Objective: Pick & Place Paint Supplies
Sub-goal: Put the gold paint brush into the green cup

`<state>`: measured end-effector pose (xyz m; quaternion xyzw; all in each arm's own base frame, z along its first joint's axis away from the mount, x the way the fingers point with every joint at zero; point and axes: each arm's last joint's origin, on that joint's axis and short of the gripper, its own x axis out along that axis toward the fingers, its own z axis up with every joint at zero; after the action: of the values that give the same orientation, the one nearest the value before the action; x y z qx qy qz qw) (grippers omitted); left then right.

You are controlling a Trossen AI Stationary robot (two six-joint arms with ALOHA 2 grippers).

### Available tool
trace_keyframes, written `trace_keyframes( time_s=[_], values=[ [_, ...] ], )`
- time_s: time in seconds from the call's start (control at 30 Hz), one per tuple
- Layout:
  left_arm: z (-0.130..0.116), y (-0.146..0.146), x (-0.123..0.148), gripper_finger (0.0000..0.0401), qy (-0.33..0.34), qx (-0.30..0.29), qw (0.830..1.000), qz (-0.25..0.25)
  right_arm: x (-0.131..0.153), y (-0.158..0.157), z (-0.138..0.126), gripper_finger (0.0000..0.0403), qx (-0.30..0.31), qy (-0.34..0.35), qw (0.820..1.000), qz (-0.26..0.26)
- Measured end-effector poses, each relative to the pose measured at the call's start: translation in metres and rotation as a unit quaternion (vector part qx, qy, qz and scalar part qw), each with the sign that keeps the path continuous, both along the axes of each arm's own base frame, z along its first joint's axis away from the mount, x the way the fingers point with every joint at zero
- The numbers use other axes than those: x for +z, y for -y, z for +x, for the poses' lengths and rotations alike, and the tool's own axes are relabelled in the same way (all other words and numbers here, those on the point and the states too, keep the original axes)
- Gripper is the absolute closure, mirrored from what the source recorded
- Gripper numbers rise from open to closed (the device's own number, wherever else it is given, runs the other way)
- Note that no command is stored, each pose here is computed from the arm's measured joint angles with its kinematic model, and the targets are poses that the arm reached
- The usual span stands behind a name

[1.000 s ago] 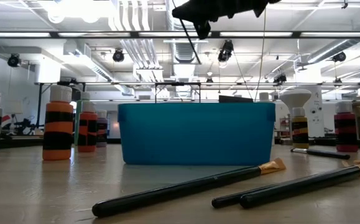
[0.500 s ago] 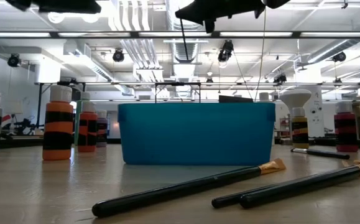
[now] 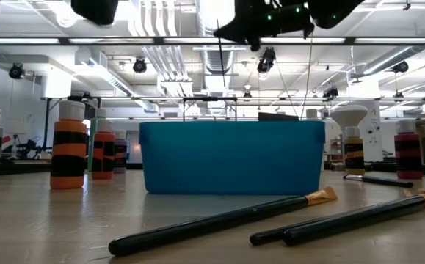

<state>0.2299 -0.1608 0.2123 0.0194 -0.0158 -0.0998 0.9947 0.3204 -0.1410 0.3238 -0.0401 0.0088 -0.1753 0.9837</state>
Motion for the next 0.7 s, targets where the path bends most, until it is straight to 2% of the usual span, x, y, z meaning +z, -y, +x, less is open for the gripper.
trace_keyframes(
  time_s=[0.1,0.27,0.37,0.57,0.7],
  values=[
    [-0.003,-0.002,-0.005,0.0291,-0.007,0.000,1.000,0.001,-0.009,0.008,-0.005,0.0392,-0.036,-0.009,0.999,0.009],
    [-0.008,-0.006,0.007,0.0291,0.013,0.000,1.000,-0.008,-0.024,0.024,-0.010,0.0392,-0.058,0.015,0.998,0.034],
    [-0.010,-0.008,0.014,0.0291,0.028,0.001,1.000,-0.003,-0.035,0.029,-0.008,0.0392,-0.062,0.027,0.997,0.041],
    [-0.011,-0.009,0.016,0.0291,0.034,0.002,0.999,0.010,-0.058,0.034,0.003,0.0392,-0.060,0.001,0.997,0.053],
    [-0.011,-0.009,0.016,0.0291,0.037,0.003,0.999,0.024,-0.059,0.036,0.006,0.0392,-0.063,0.007,0.997,0.051]
  ],
)
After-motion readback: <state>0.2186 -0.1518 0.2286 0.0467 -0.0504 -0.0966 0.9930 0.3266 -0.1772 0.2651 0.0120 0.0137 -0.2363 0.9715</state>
